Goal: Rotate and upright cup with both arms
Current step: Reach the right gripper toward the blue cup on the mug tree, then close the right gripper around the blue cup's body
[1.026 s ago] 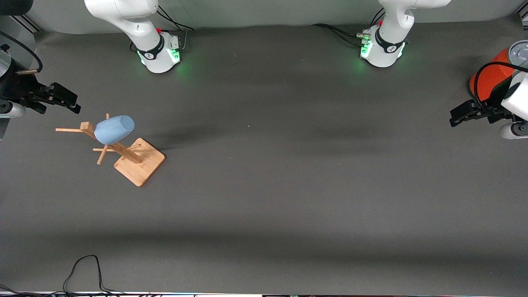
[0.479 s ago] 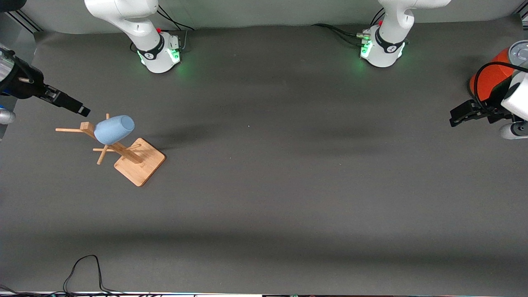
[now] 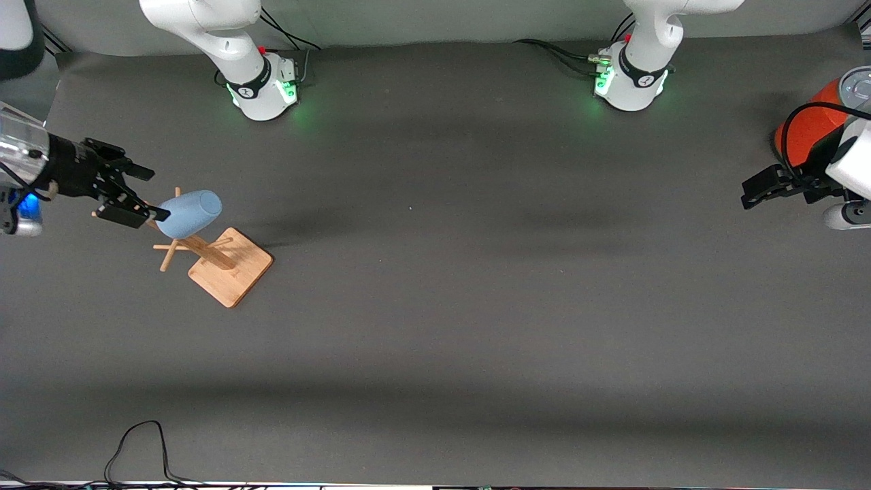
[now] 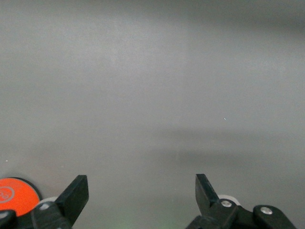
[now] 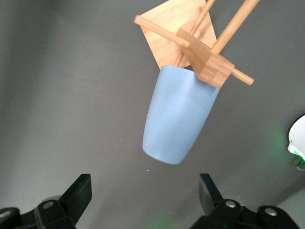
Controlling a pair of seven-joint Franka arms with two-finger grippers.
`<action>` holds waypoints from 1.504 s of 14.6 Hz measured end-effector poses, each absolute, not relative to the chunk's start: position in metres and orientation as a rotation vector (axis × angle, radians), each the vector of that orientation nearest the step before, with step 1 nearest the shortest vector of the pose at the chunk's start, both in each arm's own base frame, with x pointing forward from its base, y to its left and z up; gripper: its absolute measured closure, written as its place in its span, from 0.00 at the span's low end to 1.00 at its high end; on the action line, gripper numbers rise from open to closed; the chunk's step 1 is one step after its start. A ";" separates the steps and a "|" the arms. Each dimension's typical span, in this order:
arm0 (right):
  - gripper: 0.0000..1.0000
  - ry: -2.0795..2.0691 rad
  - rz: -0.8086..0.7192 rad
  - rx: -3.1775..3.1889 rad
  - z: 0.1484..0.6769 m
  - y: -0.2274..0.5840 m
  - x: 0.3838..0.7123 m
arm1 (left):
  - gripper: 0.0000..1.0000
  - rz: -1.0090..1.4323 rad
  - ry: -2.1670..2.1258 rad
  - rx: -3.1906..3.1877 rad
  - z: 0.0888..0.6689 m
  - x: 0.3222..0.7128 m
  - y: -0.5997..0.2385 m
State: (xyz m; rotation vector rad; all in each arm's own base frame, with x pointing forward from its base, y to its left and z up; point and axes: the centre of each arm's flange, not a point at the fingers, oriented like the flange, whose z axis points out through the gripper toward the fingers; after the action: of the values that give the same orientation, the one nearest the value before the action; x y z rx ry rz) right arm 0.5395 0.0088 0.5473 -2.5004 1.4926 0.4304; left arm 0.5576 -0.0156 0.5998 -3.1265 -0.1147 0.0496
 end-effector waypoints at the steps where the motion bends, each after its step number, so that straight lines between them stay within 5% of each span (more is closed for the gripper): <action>1: 0.00 1.522 0.447 -2.489 0.536 0.009 0.539 | 0.00 0.050 -0.115 -3.126 0.600 0.558 -0.016; 22: 0.00 1.698 0.541 -2.316 0.431 -0.034 0.519 | 0.00 0.059 -0.113 -3.126 0.597 0.557 -0.016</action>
State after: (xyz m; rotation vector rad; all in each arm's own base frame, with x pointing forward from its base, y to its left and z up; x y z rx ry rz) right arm 0.5191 -0.0344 0.4309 -2.3157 1.6979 0.5405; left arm 0.5573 -0.0158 0.5973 -3.1260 -0.1128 0.0585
